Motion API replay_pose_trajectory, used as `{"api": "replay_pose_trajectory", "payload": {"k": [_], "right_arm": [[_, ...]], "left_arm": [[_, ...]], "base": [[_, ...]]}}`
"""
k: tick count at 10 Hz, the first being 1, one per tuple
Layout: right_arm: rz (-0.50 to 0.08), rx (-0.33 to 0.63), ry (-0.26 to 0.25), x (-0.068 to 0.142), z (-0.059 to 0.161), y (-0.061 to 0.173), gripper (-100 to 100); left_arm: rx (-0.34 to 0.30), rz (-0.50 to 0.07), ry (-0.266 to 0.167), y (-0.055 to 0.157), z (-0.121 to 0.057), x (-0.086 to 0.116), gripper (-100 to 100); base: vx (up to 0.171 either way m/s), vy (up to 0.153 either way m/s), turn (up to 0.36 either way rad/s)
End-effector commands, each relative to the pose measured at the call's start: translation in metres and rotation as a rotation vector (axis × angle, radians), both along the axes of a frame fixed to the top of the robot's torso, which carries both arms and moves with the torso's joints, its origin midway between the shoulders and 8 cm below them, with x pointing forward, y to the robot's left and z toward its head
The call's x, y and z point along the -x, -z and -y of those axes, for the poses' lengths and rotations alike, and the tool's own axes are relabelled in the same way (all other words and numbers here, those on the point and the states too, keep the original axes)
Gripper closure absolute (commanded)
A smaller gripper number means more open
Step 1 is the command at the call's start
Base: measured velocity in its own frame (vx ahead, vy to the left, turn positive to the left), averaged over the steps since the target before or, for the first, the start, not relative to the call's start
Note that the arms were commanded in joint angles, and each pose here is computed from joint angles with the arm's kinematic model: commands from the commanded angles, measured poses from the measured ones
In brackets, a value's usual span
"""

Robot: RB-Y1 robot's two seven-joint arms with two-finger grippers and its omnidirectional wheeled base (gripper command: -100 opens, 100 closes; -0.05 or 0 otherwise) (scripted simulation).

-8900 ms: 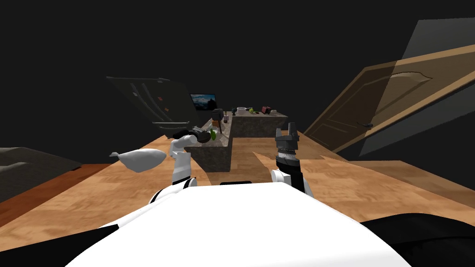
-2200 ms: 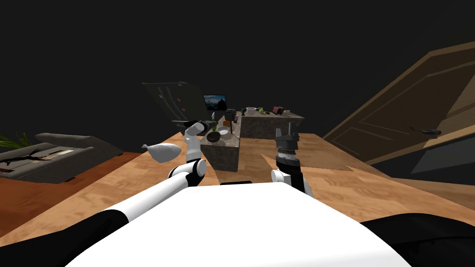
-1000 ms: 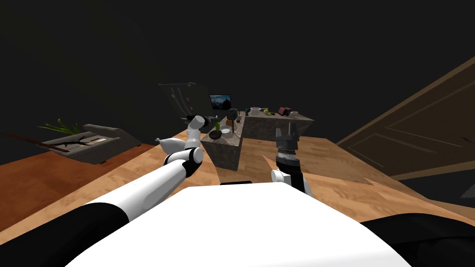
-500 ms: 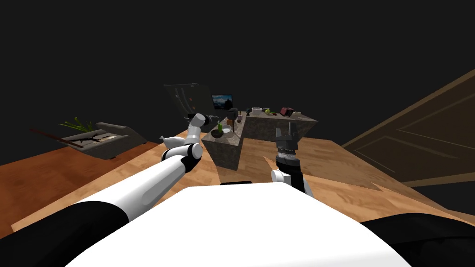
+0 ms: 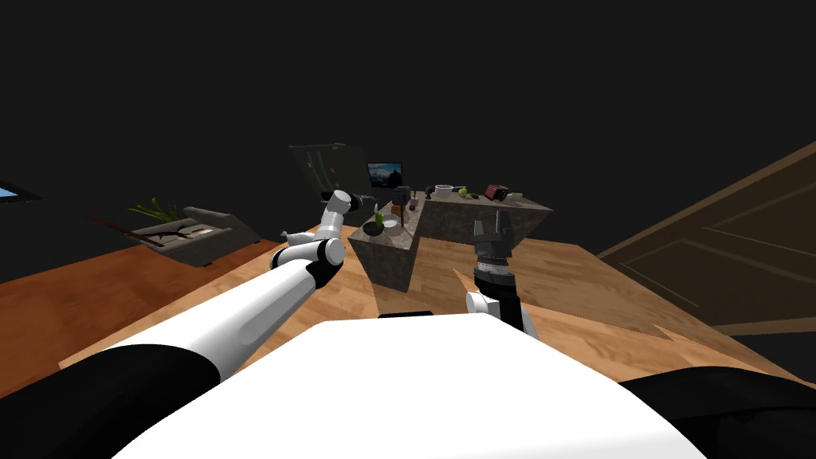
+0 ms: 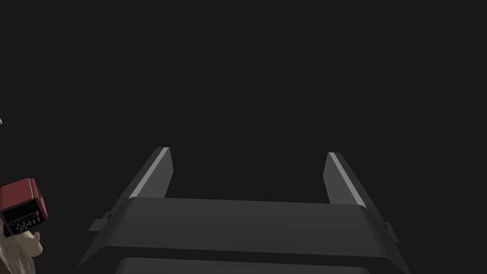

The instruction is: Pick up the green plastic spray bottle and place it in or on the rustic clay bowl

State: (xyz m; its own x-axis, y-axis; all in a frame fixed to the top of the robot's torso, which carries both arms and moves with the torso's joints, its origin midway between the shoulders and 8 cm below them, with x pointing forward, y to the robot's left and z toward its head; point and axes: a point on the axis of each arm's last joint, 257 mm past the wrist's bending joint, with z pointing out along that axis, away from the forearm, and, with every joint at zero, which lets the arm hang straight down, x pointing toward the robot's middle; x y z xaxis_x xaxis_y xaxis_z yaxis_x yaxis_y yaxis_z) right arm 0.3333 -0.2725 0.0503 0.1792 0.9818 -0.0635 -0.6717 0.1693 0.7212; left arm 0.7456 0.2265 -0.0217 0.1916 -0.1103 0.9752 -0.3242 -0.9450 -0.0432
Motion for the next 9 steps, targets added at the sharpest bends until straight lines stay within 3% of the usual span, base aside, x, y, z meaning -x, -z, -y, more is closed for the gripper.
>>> {"api": "replay_pose_trajectory", "payload": {"k": [1, 3, 4, 9], "right_arm": [[0.000, 0.000, 0.000, 0.0000, 0.0000, 0.0000, 0], [0.000, 0.000, 0.000, 0.0000, 0.0000, 0.0000, 0], [0.000, 0.000, 0.000, 0.0000, 0.0000, 0.0000, 0], [0.000, 0.000, 0.000, 0.0000, 0.0000, 0.0000, 0]], "left_arm": [[0.001, -0.005, 0.007, -0.0015, 0.0033, -0.0031, -100], [0.001, -0.011, 0.006, 0.0029, 0.0026, -0.0024, -100], [0.002, -0.013, 0.007, 0.0038, 0.0029, -0.0023, 0], [0.002, -0.013, 0.007, 0.0037, 0.0029, -0.0023, 0]], "base": [[-0.029, -0.056, 0.133], [-0.008, -0.015, 0.001], [0.000, 0.000, 0.000], [0.000, 0.000, 0.000]]}}
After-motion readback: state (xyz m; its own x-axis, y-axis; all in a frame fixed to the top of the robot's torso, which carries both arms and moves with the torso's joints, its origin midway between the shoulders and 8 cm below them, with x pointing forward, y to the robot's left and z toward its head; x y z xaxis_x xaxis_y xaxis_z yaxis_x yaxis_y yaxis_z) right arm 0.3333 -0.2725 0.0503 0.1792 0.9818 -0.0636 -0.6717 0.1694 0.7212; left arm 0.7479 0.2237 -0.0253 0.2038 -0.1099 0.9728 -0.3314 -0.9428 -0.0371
